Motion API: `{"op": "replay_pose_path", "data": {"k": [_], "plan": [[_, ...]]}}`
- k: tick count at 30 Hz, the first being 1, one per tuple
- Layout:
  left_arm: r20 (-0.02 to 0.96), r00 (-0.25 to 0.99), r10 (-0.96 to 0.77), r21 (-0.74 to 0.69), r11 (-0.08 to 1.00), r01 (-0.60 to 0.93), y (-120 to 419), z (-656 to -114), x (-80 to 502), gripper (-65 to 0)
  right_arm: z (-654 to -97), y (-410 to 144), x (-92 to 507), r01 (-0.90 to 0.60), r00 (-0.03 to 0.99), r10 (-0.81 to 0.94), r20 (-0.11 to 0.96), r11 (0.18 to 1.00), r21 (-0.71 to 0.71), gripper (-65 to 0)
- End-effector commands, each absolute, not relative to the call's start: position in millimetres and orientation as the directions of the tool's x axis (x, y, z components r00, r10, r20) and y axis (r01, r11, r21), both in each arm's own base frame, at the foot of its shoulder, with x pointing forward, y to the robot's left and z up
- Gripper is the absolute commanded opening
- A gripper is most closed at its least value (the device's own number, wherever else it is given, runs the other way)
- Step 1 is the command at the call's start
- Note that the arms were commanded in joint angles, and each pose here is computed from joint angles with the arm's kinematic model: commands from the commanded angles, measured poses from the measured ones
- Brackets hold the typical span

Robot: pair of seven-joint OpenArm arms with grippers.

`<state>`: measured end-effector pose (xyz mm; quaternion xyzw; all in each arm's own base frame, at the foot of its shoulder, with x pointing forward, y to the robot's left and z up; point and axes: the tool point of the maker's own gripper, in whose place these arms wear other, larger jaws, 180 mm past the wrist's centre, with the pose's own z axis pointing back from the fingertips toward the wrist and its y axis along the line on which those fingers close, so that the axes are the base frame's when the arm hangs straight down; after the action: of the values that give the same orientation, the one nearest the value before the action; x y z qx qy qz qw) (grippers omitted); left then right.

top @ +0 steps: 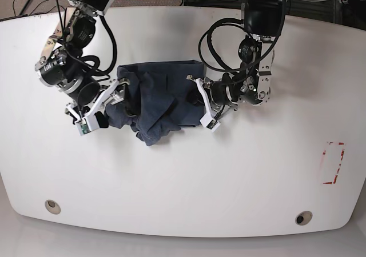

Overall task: Layout the t-shirt on the table in an organized manner, then fold the t-shirt properly
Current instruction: 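Grip the bundle's sides with both grippers and squeeze them together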

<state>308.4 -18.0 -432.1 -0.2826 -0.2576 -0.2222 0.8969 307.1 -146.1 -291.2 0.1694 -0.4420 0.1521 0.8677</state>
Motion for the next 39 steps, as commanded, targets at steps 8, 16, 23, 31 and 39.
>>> {"op": "replay_pose_path", "data": {"k": [8, 16, 23, 31, 39], "plan": [[0.489, 0.798, -0.352, -0.336, 0.768, 0.545, -2.6, -454.6, 290.8, -65.0, -311.5, -177.2, 316.1, -0.342, 0.612, -0.007, 0.791, 0.899, 0.272, -15.5], [0.490, 0.797, -0.353, -0.333, 0.769, 0.545, -1.1, -454.5, 291.2, -65.0, -339.6, -160.4, 310.6, -0.318, 0.673, -0.182, 0.717, 0.804, 0.503, -15.5], [0.488, 0.797, -0.354, -0.331, 0.770, 0.545, 0.4, -454.9, 291.2, -65.0, -357.3, -152.9, 309.3, -0.280, 0.707, -0.260, 0.658, 0.751, 0.598, -15.9], [0.484, 0.800, -0.355, -0.332, 0.771, 0.543, 1.1, -456.4, 290.0, -65.0, -349.9, -142.0, 318.0, -0.300, 0.690, -0.275, 0.670, 0.733, 0.610, -23.8], [0.483, 0.800, -0.356, -0.330, 0.772, 0.543, 1.9, -456.6, 290.5, -65.0, -336.8, -135.5, 320.0, -0.335, 0.664, -0.256, 0.702, 0.738, 0.586, -64.8]]}}
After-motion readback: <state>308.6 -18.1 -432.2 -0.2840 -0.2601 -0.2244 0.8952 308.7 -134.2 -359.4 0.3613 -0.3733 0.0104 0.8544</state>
